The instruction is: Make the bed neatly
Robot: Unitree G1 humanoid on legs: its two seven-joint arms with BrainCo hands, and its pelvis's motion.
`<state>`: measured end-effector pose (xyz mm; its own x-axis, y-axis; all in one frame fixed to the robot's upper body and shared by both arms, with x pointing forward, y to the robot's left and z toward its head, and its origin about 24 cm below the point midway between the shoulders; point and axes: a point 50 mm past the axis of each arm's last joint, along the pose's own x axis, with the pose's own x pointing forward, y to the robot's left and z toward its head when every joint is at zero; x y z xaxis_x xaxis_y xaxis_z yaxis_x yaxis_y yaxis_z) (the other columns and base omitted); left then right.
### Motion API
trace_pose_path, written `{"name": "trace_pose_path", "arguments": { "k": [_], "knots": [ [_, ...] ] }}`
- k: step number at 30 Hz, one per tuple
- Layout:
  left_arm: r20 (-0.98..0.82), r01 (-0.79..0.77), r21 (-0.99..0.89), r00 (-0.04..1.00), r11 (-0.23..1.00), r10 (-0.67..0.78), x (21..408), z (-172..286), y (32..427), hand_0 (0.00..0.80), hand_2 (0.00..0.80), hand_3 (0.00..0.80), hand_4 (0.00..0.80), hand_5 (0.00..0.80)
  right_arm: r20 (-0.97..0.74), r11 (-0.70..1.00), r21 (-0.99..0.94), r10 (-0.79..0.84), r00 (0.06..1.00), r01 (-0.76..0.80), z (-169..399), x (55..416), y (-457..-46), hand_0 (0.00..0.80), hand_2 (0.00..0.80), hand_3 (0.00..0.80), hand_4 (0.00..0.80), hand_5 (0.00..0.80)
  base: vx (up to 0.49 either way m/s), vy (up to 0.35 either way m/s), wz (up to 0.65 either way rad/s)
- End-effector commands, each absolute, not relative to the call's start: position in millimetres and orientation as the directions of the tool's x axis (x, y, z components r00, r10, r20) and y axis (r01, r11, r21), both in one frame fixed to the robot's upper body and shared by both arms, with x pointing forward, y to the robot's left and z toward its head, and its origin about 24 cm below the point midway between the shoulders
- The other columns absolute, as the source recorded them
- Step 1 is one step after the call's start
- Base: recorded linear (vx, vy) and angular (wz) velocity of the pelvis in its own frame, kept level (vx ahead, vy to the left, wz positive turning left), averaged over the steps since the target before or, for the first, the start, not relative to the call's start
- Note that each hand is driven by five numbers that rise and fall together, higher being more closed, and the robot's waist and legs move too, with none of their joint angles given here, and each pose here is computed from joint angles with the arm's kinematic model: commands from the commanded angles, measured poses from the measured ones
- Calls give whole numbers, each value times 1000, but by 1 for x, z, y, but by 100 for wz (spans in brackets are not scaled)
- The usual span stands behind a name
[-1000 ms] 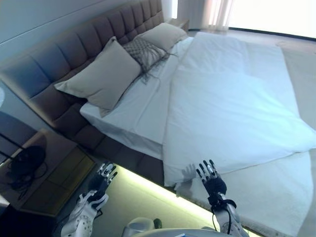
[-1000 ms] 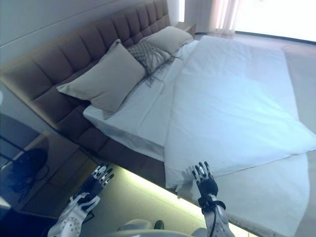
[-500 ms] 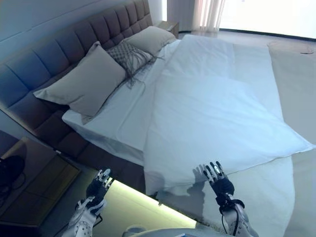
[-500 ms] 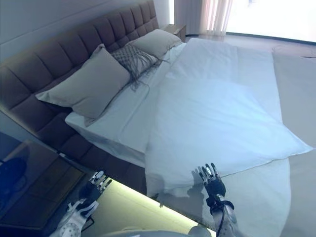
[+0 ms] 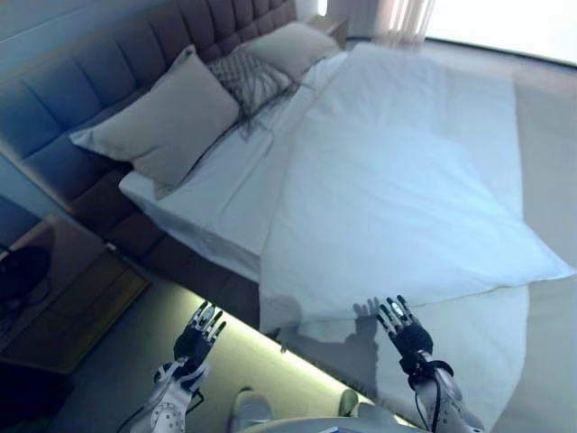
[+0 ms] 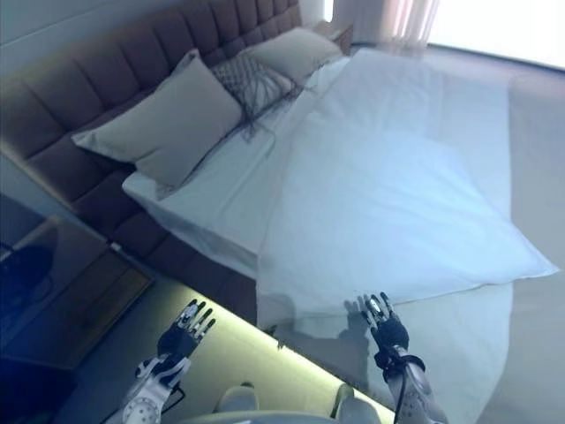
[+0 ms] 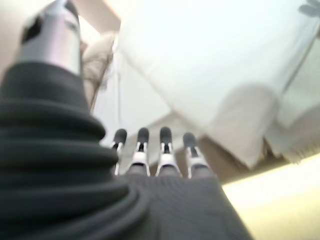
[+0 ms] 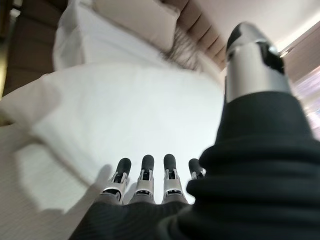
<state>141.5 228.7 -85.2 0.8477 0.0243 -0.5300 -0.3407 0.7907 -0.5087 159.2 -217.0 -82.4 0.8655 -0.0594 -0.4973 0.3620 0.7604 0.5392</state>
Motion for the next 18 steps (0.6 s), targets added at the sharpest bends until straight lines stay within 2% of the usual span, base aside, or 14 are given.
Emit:
{"name": "trace_pose_path", "arguments": {
  "k": [1,6,12,14,18],
  "knots": [
    [-484,-308,-464,873,831,54,145,-75,249,0,0,0,0,0,-404,706,605,-126,906,368,-68,168,-223,0,0,0,0,0,286,121,47],
    [-486,-254,-465,874,848,-5,150,-72,252,0,0,0,0,0,-477,649,566,-244,845,507,-85,164,-231,0,0,0,0,0,274,167,10],
    [-438,-138,-436,896,889,-76,165,-56,252,0,0,0,0,0,-523,540,542,-383,762,644,-91,154,-246,0,0,0,0,0,275,242,-46],
    [-445,-162,-425,894,891,-50,162,-57,254,0,0,0,0,0,-521,540,531,-398,755,652,-91,153,-248,0,0,0,0,0,222,249,-24],
    [-380,-140,-434,924,890,-40,180,-50,252,0,0,0,0,0,-473,526,573,-416,777,629,-84,167,-260,0,0,0,0,0,15,-45,-47]
  ]
}}
